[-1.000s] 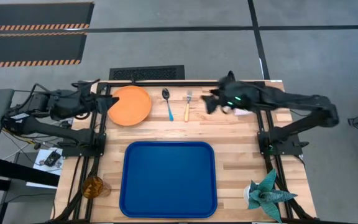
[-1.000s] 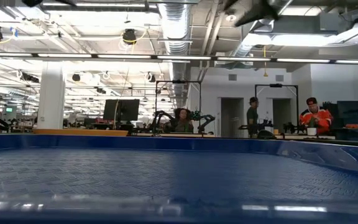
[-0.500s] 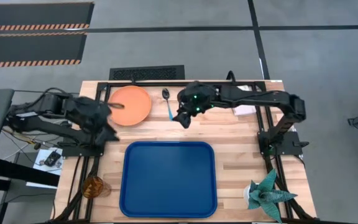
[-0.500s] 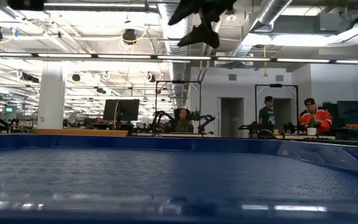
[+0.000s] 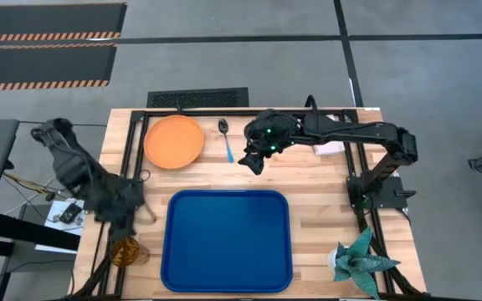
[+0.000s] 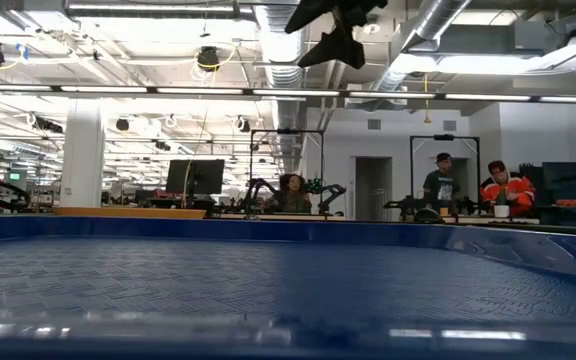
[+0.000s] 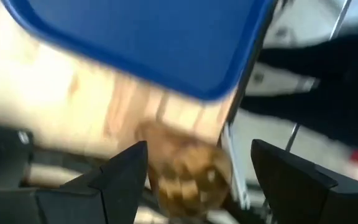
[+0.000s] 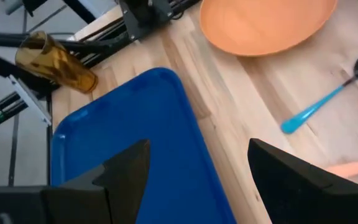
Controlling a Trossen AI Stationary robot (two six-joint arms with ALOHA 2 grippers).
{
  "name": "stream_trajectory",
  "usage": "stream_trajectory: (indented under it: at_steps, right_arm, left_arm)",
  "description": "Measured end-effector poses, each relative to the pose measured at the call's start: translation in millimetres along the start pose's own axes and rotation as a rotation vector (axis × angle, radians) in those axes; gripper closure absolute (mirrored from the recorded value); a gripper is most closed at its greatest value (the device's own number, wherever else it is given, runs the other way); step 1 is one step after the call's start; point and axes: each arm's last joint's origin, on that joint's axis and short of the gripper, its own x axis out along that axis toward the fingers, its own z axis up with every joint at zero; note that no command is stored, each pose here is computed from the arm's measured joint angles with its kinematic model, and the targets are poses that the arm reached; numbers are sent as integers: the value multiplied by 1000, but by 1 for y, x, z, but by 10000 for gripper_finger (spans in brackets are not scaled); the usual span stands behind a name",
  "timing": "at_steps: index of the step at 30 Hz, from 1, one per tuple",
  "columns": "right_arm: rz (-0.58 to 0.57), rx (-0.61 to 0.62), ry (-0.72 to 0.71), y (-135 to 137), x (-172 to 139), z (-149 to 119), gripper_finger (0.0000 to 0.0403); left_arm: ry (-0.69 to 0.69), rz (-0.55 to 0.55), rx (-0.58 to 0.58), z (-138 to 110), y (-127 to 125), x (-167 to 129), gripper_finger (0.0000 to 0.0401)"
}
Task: Pick and place plate/cup/fork/spoon on tray
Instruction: Put the brown cup on the top left of the blue tray
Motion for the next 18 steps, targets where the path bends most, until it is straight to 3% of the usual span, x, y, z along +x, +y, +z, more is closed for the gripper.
stream_trajectory:
  at_steps: [7, 18]
  right_arm:
    - [11, -19, -19, 2, 1, 1, 108]
    - [20, -9, -35, 3, 2, 3, 108]
  left_arm:
    - [162, 96, 124, -37, -22, 23, 128]
    - [30, 278, 155, -51, -9, 22, 128]
